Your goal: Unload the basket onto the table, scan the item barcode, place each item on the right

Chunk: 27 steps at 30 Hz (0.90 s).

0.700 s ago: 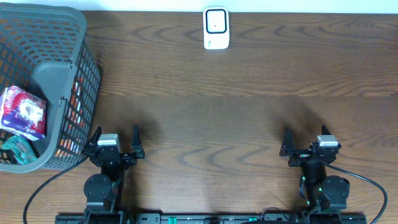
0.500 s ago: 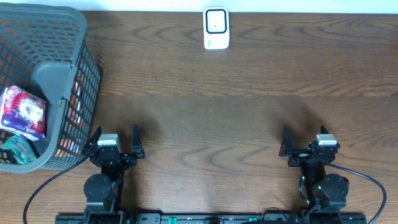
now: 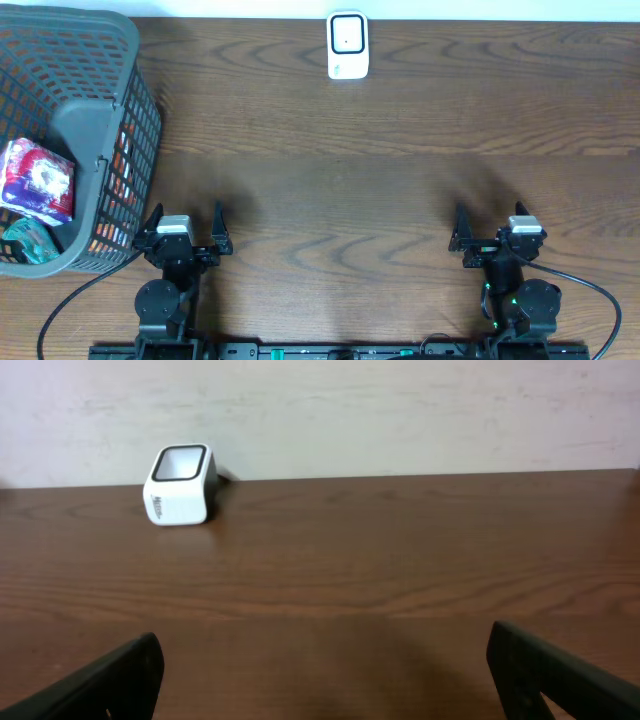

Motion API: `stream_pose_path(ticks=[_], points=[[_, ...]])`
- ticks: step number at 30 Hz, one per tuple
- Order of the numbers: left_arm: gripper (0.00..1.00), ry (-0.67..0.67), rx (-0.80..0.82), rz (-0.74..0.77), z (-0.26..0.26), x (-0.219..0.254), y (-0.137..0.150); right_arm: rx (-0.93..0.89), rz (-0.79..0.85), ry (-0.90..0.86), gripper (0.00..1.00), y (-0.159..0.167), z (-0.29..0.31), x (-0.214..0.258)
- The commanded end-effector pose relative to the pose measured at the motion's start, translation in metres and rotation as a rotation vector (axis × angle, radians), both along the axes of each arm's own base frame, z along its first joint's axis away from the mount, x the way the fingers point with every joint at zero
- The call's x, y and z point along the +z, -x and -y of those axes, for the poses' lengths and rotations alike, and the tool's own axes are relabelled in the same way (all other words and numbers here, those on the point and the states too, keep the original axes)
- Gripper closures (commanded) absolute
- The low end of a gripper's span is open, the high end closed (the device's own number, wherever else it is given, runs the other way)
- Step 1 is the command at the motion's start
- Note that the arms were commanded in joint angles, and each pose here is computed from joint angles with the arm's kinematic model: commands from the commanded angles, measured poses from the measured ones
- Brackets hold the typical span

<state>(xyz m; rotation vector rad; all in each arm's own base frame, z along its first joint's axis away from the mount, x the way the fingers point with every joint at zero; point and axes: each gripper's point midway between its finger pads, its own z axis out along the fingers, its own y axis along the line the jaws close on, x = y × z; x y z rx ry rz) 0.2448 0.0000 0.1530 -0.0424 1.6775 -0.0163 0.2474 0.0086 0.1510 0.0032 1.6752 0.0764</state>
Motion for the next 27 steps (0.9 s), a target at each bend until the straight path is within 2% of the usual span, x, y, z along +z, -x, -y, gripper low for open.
stream_pose_path(ticks=[1, 27], points=[[0.02, -0.002, 0.043, -0.048, -0.0078, -0.0164, 0.0012, -0.026, -0.009, 0.001, 0.01, -0.0003, 0.0058, -0.0030], [0.02, 0.002, 0.044, -0.043, -0.0079, -0.0153, 0.0010, -0.027, -0.009, 0.001, 0.01, -0.0003, 0.0059, -0.0030]])
